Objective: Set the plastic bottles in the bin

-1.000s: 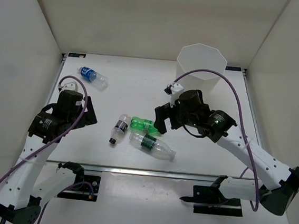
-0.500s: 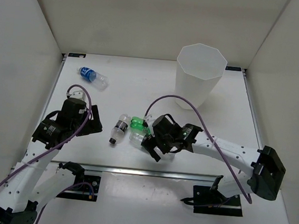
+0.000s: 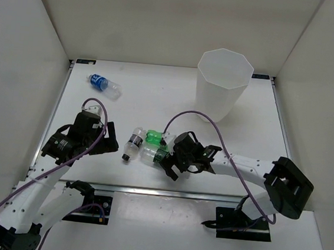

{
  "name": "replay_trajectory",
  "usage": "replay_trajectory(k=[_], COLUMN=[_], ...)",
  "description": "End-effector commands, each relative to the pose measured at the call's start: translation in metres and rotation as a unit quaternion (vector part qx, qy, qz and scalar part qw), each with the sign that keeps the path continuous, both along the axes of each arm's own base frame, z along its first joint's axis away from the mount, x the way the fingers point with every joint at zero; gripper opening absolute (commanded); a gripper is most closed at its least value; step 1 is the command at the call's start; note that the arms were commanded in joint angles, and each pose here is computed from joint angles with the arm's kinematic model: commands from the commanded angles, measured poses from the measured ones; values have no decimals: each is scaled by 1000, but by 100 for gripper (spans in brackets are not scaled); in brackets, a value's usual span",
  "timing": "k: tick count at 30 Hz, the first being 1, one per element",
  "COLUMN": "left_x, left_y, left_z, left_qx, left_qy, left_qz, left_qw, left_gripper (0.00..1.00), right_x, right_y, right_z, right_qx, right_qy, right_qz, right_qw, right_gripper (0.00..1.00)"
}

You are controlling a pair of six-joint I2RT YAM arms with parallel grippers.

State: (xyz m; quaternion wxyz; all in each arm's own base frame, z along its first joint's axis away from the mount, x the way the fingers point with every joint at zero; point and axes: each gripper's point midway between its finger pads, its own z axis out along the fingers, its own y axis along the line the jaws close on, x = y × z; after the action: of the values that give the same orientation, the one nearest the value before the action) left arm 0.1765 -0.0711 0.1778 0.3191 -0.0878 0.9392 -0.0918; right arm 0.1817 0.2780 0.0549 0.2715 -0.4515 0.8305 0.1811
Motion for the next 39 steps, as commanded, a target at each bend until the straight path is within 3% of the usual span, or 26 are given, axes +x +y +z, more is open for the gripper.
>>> replay_trajectory(k=[1,3,4,5,6,10,17,19,23,27,31,37,39], left_x=[3,2,3,2,3,2,8,9,18,24,30,40,44], left_y=[-6,-5,-4,-4,-3,-4,-9,-14,-22,-21,-22,-32,-36], left_z=[2,2,2,3,1,-3,-8,-12,-15,-19,-26,-39,-41], left_qx=[-6,0,0,-1,3,5,-4,-7,-15,-9,0,3,0], left_qy=[-6,-2,-2,-3,1,7,7,10,9,7,15,26,26], left_qz=[-13,-16,-12,-12,-9,-14,-18,-30,-38,-38,-43,-61,-67], left_qw=[1000,1000,1000,1000,1000,1000,1000,999,999,999,999,998,997], left_gripper=[99,99,99,98,99,99,99,99,99,99,99,98,99], right_x=[1,1,1,2,2,-2,9,35,101,170,236,296,306], right_y=[26,25,25,24,24,25,44,38,2,-41,-89,-136,-146], right_z=[-3,-11,-15,-17,-19,-1,137,195,280,331,346,338,332], right_qx=[46,38,29,25,22,27,138,177,175,162,174,177,178], right_qy=[-18,-15,-17,-18,-20,-31,-131,-182,-310,-396,-397,-391,-382], right_qz=[39,36,35,31,20,31,43,20,-60,-136,-189,-230,-236], right_qw=[998,999,999,999,999,999,981,967,933,894,881,873,876], right_gripper=[97,94,87,55,40,42,32,32,27,28,28,31,40])
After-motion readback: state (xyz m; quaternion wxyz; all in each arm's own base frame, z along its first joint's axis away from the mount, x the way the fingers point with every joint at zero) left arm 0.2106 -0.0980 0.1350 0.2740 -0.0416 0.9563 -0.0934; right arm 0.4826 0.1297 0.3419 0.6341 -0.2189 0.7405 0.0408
